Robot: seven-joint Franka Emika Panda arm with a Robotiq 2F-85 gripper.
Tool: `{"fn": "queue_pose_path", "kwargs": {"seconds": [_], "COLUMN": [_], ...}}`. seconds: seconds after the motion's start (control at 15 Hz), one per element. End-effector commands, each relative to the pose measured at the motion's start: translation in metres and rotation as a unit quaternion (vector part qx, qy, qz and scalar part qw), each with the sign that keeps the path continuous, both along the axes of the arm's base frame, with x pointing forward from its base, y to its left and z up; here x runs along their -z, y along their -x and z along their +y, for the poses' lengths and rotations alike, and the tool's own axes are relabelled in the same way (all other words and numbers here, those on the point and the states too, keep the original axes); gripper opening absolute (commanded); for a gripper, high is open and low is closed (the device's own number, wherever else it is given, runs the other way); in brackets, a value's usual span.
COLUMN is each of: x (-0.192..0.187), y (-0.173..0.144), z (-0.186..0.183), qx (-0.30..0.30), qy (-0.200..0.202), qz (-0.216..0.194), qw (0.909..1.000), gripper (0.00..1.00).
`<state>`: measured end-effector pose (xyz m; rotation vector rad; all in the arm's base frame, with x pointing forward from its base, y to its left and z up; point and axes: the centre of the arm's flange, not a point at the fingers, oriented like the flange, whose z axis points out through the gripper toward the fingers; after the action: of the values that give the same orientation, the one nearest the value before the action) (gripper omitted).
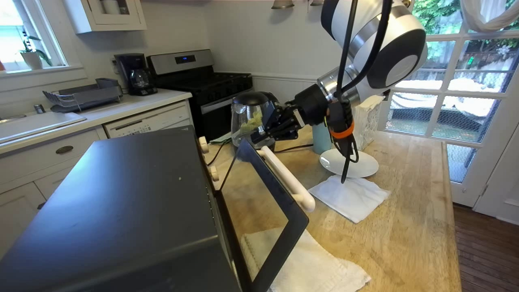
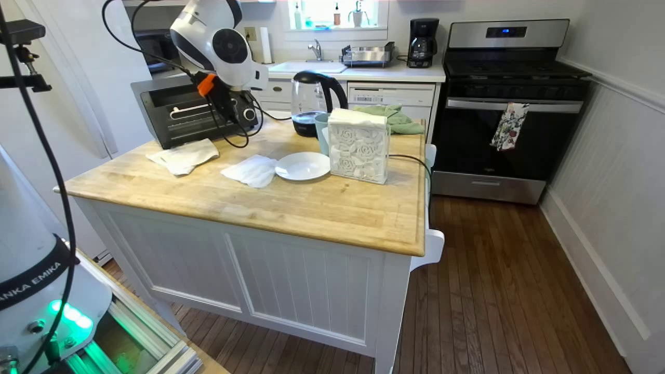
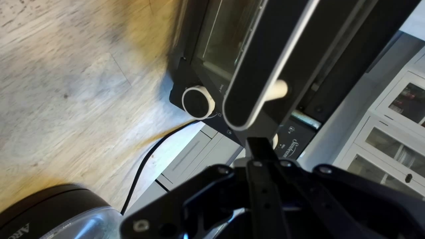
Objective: Close the microwave door
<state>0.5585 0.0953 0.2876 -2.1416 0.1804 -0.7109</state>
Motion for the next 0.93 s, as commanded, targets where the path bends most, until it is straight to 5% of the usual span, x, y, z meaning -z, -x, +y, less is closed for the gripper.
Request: {"fn": "queue_pose_path", "kwargs": {"seconds": [0.0, 0.87], "x": [-0.003, 0.000], "y": [0.007, -0.004], "z": [0.007, 0.026], "qx": [-0.007, -0.043], "qy": [-0.001, 0.000], "qz": [0.005, -0.047], "qw": [1.0000, 0.9980], "gripper": [0.00, 0.00]}}
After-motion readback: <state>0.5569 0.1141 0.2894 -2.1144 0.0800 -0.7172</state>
